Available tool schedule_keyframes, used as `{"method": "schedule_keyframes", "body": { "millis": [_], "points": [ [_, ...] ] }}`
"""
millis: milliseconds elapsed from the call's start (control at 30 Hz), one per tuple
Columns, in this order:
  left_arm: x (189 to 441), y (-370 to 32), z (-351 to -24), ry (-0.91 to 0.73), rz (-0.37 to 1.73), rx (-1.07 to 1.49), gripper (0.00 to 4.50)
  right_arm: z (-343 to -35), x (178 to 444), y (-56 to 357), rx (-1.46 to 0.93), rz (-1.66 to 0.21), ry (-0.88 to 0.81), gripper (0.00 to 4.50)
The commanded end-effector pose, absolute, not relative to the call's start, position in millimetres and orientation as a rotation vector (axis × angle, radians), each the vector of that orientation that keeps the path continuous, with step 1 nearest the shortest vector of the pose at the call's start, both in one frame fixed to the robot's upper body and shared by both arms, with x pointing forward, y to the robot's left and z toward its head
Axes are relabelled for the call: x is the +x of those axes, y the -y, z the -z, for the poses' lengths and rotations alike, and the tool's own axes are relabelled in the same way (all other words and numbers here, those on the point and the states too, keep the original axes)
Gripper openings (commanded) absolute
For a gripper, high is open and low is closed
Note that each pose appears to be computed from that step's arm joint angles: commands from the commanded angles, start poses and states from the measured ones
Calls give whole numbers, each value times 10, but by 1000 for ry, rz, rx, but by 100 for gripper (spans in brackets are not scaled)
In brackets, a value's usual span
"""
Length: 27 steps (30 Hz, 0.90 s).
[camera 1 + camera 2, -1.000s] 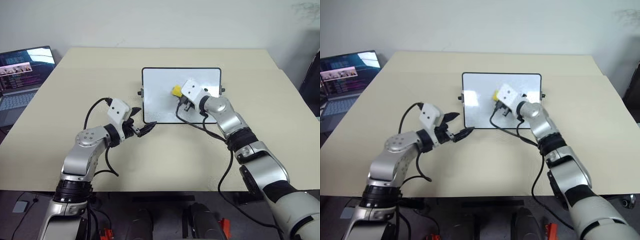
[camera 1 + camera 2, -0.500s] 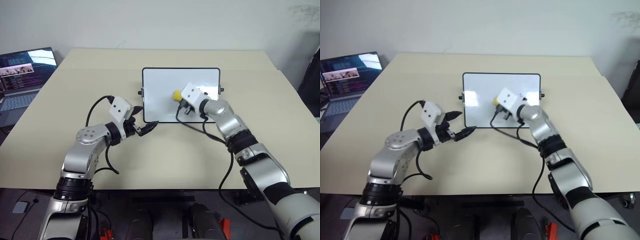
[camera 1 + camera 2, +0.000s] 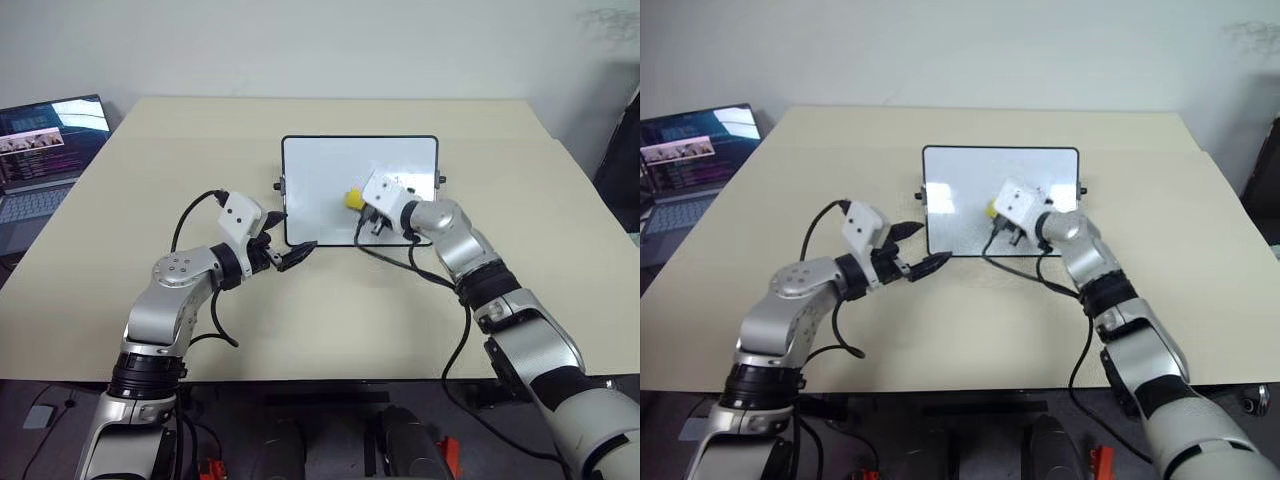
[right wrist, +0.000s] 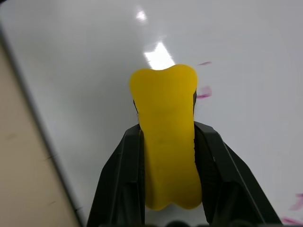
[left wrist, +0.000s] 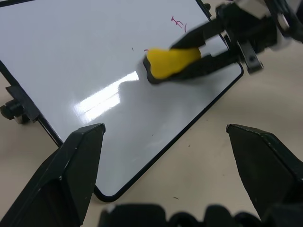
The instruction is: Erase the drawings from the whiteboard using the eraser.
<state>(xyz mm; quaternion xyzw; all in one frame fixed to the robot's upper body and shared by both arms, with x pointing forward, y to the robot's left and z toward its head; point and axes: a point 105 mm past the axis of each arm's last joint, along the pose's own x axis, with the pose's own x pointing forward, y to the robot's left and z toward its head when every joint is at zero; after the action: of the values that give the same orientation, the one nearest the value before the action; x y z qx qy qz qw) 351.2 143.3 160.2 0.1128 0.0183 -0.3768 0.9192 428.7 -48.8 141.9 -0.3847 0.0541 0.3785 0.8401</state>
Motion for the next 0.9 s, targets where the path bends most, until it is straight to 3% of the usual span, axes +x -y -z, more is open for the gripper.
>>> {"method": "schedule_keyframes", "body": {
  "millis": [33,300,500,667,900],
  "points": [
    [3493,-1448,-1737,8,771,248,450,-1189,4229,583,-842,-815,-224,107],
    [3496,-1436,-1741,12,774,249,450,-1731,4528,709,-816,-571,-68,106],
    [3497,-1429,-1749,12,778,250,450,-1961,4627,819,-805,-457,-34,106],
    [3510,-1425,-1751,13,779,248,450,-1825,4555,717,-841,-544,-61,106],
    [3505,-1432,-1745,11,779,246,450,-1391,4276,621,-901,-768,-202,105]
  ]
}}
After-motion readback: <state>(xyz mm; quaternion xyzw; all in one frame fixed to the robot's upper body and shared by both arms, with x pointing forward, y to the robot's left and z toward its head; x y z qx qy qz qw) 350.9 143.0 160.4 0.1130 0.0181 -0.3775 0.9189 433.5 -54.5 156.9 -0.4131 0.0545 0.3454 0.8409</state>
